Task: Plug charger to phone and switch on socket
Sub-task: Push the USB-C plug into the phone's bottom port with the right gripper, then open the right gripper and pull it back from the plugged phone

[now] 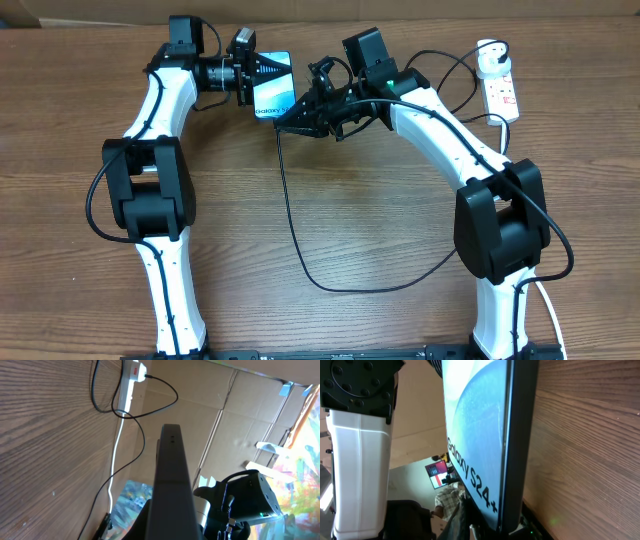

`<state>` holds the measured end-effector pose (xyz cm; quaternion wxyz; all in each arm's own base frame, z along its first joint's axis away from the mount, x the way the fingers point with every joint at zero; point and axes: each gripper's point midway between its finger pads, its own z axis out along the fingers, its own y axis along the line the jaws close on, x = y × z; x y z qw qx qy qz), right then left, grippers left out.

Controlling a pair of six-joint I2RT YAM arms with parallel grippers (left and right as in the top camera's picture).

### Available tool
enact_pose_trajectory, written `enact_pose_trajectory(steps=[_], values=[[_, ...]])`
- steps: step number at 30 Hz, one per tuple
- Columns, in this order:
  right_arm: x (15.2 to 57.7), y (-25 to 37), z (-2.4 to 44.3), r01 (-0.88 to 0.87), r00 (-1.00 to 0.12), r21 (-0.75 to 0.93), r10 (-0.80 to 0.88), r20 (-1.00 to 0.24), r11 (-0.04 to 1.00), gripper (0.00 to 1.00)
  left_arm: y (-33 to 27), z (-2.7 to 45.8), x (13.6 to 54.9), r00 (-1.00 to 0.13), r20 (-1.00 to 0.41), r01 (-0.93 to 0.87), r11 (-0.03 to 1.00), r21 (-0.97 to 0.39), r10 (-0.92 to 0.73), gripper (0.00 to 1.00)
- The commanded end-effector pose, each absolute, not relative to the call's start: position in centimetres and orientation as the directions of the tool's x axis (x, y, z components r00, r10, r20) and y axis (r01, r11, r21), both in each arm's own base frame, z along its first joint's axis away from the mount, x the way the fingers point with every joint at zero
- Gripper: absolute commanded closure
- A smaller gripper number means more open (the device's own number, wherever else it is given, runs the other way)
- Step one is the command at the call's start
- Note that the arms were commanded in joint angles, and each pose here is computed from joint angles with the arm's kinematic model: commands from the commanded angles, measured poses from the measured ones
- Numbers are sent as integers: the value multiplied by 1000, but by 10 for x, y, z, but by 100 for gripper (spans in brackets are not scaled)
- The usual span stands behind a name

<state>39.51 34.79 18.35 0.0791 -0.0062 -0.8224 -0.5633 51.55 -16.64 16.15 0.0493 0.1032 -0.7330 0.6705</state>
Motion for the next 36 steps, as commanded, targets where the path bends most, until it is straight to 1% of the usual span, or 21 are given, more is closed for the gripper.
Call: enact_pose_trajectory(steps=[1,7,9,15,21,24,27,29,31,34,36], values=[[425,333,175,67,-997,890,60,44,451,96,-182,209,497,-988,154,-154,-6,-988,29,96],[423,334,177,55,-998,896,44,39,441,95,-182,209,497,-987,156,-156,-6,-988,29,96],[421,335,179,40,-999,901,25,33,432,87,-182,209,497,-987,156,-156,-6,-988,28,96],[415,333,189,17,-999,926,-30,30,378,72,-172,209,501,-988,155,-156,-9,-988,7,96],[419,320,196,0,-999,934,-31,12,357,60,-161,209,504,-988,155,-155,-12,-988,-14,96],[423,310,201,-14,-1000,937,-24,-6,349,57,-158,209,505,-989,145,-144,-13,-989,-19,96],[427,297,205,-24,-1000,935,-9,-22,353,52,-158,210,506,-994,107,-107,-12,-994,-21,96],[428,287,207,-35,-999,932,-1,-38,361,50,-158,210,506,-998,54,-54,-11,-999,-21,96],[429,274,208,-50,-998,927,3,-55,372,43,-158,210,506,-1000,-19,19,-10,-1000,-22,96],[428,256,201,-54,-998,912,10,-63,407,37,-158,209,505,-993,-113,113,-7,-994,-22,96],[427,245,191,-45,-998,893,16,-58,449,35,-160,206,505,-989,-146,146,4,-989,-24,96]])
